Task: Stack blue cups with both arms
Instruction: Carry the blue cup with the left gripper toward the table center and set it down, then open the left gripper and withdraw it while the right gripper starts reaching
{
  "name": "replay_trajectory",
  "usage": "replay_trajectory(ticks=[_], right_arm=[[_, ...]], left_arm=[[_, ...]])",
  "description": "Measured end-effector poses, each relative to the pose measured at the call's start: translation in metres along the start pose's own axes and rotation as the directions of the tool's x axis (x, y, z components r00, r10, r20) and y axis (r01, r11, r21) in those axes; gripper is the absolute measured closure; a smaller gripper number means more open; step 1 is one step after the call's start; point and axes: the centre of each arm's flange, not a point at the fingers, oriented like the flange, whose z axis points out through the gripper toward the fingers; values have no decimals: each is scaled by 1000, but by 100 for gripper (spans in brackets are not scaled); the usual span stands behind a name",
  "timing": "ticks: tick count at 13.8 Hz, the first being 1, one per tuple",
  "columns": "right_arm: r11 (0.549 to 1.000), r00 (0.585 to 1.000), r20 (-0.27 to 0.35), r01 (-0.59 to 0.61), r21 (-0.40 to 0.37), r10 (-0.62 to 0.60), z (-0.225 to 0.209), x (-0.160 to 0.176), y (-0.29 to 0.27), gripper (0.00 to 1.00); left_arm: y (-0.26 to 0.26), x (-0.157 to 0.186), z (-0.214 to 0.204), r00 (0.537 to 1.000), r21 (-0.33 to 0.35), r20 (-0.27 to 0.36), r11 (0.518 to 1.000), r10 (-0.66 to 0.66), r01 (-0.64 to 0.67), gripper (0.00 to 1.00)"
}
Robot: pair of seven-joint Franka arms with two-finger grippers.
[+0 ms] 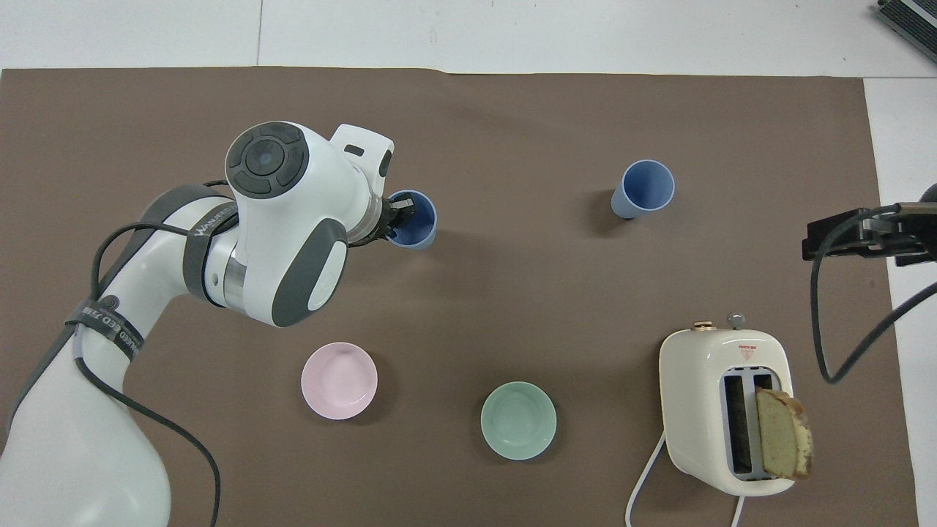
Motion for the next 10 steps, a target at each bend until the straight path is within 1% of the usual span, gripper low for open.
replay_trajectory(ticks=[4,10], right_arm=[[1000,1000,1,0,0,0,0,0,0,0],[1000,1000,0,0,0,0,0,0,0,0]], left_arm=[[2,-5,16,1000,13,14,1000,6,-7,96],[2,-10,28,1000,9,9,1000,4,-4,96]])
